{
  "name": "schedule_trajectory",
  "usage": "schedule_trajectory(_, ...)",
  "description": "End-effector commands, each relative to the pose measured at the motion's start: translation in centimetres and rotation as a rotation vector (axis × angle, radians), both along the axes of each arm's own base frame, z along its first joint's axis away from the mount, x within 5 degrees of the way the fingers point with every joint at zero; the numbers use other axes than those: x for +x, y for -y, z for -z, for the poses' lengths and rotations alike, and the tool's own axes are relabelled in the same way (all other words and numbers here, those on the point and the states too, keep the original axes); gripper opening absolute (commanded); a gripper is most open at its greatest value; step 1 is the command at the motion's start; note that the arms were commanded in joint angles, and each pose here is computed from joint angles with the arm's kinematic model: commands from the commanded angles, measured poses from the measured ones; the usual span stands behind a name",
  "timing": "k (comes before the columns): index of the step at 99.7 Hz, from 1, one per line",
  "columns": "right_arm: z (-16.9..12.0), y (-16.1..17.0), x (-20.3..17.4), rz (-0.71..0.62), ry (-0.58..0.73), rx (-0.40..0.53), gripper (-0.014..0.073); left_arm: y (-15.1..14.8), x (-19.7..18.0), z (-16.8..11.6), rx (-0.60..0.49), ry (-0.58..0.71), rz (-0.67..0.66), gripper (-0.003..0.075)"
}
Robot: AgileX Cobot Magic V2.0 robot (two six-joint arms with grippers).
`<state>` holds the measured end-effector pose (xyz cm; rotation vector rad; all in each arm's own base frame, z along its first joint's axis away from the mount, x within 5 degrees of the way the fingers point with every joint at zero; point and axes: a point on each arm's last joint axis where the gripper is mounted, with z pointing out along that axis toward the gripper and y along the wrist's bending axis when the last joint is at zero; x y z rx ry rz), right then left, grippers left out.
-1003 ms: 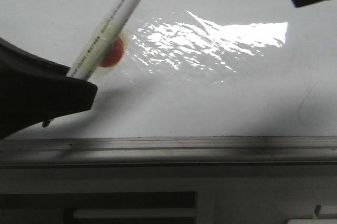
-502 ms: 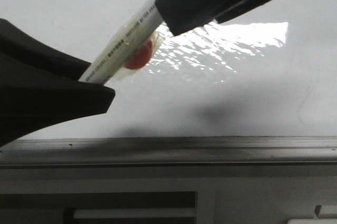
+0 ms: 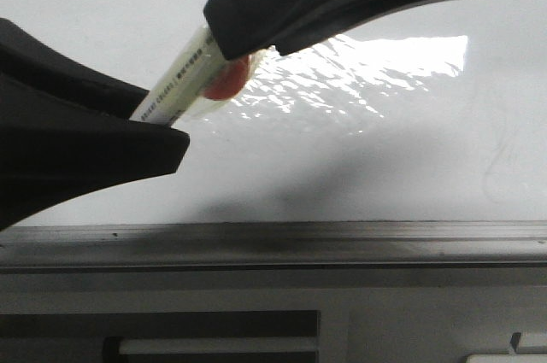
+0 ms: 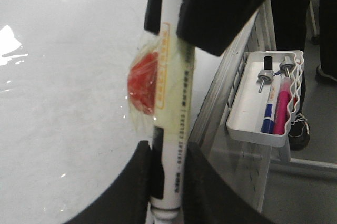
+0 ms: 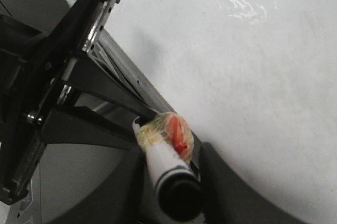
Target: Write number 9 on whiteboard
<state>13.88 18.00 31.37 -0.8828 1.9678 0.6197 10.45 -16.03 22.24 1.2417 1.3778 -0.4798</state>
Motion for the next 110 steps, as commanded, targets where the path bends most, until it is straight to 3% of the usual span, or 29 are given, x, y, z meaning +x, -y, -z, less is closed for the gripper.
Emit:
schedule_trajectory(1, -2.3, -0.2, 0.3, 0.011, 0.087, 0.111, 0.0162, 0.5, 0.1, -1.8, -0.11, 0.049, 0.018, -0.002)
schedule_trajectory(12, -2.3, -0.2, 0.3, 0.011, 0.086, 0.112, 0.0095, 0.5, 0.1, -1.8, -0.11, 0.049, 0.018, -0.002)
schedule_trajectory(27, -2.4, -0.2, 0.3, 0.013, 0.095, 0.122, -0.0069, 0.5, 0.1, -1.8, -0.11, 0.049, 0.018, -0.002)
schedule_trajectory(43, -2.5, -0.3, 0.4, 0.013, 0.106, 0.129, -0.0069, 0.5, 0.1, -1.7, -0.106, 0.048, 0.019, 0.0024)
schedule_trajectory(61, -2.5, -0.2, 0.4, 0.012, 0.108, 0.127, -0.0069, 0.4, 0.2, -1.8, -0.121, 0.033, 0.001, 0.0306)
schedule_trajectory(68, -2.7, -0.1, 0.4, 0.019, 0.118, 0.138, -0.0069, 0.1, 0.3, -2.0, -0.153, -0.003, -0.044, 0.0371)
schedule_trajectory(85, -4.4, 1.8, 1.0, 0.103, 0.158, 0.206, -0.0069, -1.7, -0.3, -3.9, -0.248, -0.033, -0.122, 0.0375)
schedule_trajectory(110, -7.5, 3.7, 2.9, 0.217, 0.17, 0.201, -0.0069, -4.4, -1.1, -6.1, -0.346, 0.017, -0.184, 0.0375)
